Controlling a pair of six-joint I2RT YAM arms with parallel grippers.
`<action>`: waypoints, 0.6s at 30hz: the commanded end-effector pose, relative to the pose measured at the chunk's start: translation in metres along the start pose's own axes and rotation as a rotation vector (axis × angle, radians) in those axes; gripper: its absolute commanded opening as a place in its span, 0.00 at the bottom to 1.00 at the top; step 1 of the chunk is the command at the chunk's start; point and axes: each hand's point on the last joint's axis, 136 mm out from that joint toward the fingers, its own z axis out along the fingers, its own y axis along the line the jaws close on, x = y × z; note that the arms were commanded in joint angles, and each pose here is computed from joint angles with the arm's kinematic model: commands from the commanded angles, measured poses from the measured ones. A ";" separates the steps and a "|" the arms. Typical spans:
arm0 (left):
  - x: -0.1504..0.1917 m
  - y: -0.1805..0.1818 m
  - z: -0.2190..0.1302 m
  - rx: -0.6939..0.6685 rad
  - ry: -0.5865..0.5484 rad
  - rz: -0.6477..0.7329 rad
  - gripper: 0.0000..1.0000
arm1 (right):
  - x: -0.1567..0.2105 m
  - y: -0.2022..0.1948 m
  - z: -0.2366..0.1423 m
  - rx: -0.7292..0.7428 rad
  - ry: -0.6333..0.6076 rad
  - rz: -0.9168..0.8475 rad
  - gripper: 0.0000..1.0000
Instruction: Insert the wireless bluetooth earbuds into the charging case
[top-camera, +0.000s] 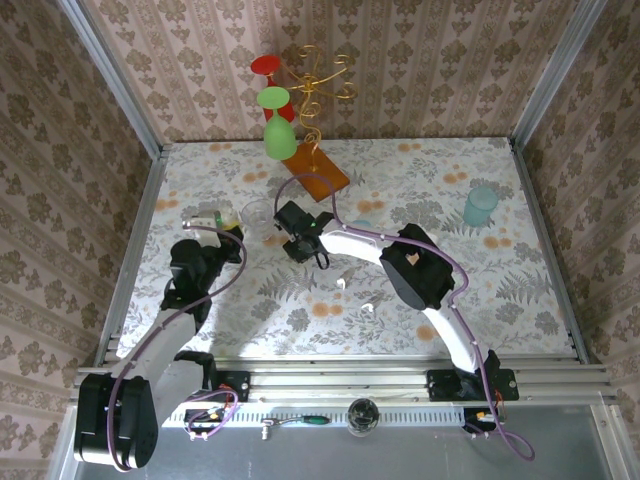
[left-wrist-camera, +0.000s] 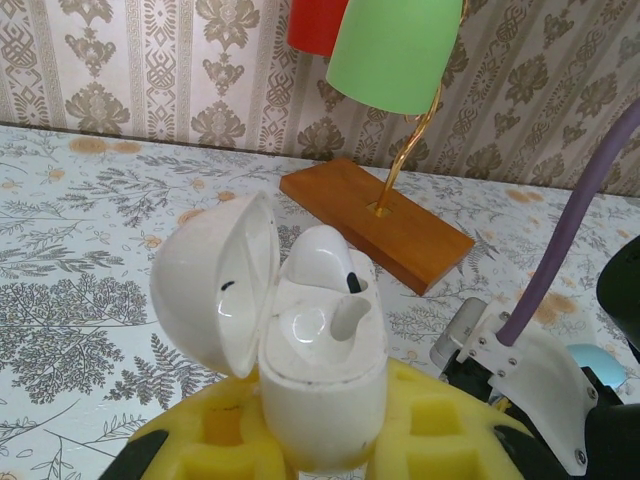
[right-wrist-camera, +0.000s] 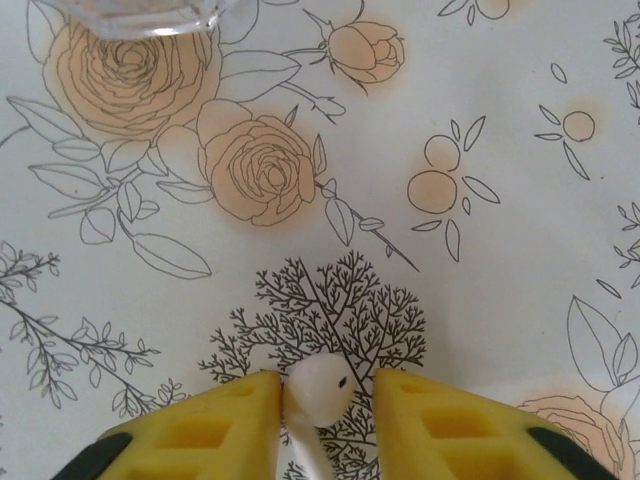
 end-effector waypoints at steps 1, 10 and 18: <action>-0.019 -0.004 0.001 0.020 -0.040 -0.002 0.00 | 0.011 0.000 0.007 -0.009 0.057 0.010 0.26; -0.020 -0.006 0.003 0.029 -0.038 0.005 0.00 | 0.024 -0.002 -0.002 -0.005 0.102 0.005 0.17; -0.016 -0.006 0.010 0.039 -0.025 0.013 0.00 | 0.046 -0.007 -0.014 -0.023 0.119 0.023 0.18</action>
